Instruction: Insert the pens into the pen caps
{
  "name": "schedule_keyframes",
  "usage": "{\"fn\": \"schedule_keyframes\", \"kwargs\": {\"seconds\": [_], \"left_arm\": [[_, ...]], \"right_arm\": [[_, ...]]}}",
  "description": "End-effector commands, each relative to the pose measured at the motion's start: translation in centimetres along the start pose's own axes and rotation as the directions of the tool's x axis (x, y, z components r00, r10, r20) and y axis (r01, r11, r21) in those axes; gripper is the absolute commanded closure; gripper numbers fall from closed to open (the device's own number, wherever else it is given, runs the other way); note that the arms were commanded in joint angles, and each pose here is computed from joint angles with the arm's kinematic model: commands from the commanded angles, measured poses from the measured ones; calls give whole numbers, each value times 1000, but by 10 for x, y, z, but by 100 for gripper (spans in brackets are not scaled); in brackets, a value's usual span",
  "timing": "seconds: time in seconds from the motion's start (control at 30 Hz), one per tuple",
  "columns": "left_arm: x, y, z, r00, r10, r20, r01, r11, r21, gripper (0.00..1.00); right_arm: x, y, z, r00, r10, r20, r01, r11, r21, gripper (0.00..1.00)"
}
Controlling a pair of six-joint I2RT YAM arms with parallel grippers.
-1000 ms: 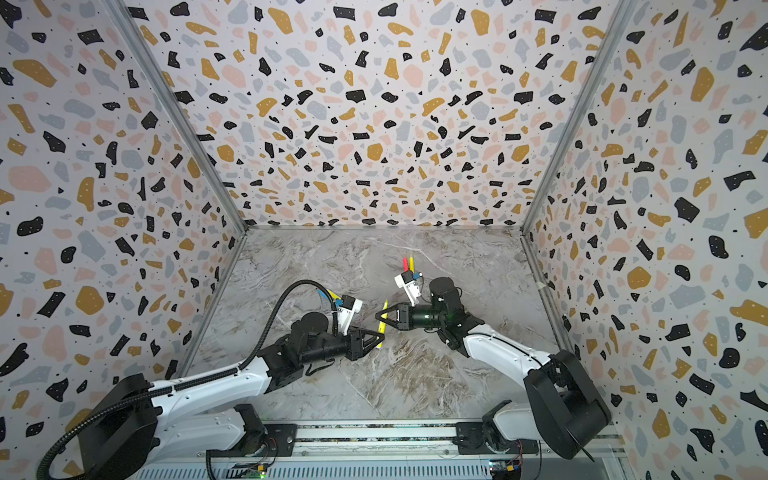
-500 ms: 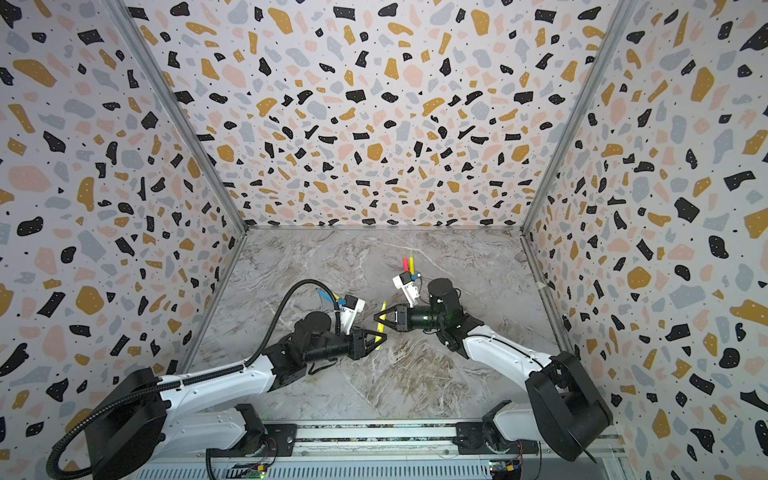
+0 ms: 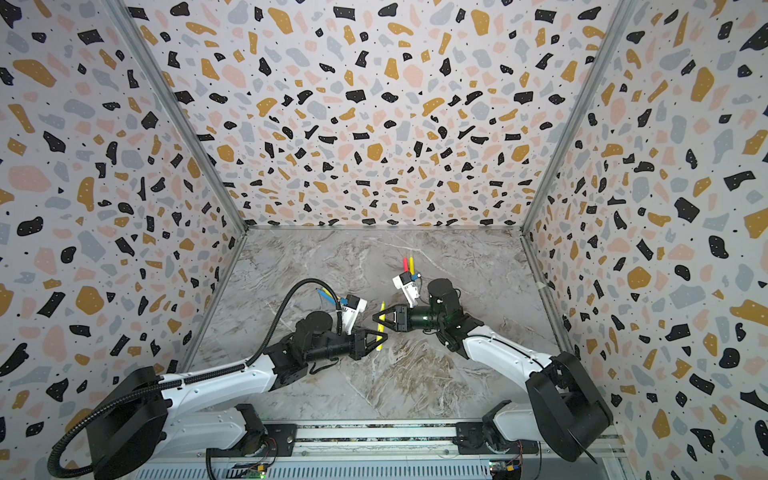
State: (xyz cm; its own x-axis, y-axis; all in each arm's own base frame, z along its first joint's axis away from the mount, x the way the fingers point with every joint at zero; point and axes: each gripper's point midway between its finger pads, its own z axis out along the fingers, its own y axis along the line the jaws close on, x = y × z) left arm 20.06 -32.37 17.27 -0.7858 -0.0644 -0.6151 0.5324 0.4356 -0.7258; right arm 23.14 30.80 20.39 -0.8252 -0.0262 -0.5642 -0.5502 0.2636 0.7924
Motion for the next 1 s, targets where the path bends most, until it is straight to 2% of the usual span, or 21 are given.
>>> {"fn": "schedule_keyframes", "kwargs": {"seconds": [0.0, 0.17, 0.27, 0.37, 0.5, 0.67, 0.8, 0.97], "left_arm": [[-15, -12, -2, 998, 27, 53, -28, 999, 31, 100], [-13, -9, -10, 996, 61, 64, -62, 998, 8, 100], [-14, -10, -17, 992, 97, 82, -97, 995, 3, 100], [-15, -11, -25, 986, 138, 98, -138, 990, -12, 100], [-15, -11, -35, 973, 207, 106, -204, 978, -39, 100], [-15, 9, -42, 956, 280, 87, -264, 950, -167, 100], [-10, 19, -44, 948, 315, 45, -299, 929, -216, 100], [-8, 19, -46, 946, 323, 42, -307, 927, -217, 100]], "right_arm": [[-12, 12, -10, 998, -54, 36, 54, 998, 17, 55], [-29, -6, -40, 993, -53, 106, 34, 983, 179, 52], [-34, -32, -68, 988, -35, 151, -17, 943, 331, 52], [-32, -66, -97, 984, -22, 176, -71, 859, 507, 52], [-16, -111, -129, 983, 39, 180, -153, 717, 680, 54], [5, -149, -145, 980, 115, 160, -197, 592, 781, 59], [11, -165, -145, 980, 135, 146, -197, 555, 808, 60], [17, -183, -143, 978, 171, 115, -189, 518, 834, 61]]}}
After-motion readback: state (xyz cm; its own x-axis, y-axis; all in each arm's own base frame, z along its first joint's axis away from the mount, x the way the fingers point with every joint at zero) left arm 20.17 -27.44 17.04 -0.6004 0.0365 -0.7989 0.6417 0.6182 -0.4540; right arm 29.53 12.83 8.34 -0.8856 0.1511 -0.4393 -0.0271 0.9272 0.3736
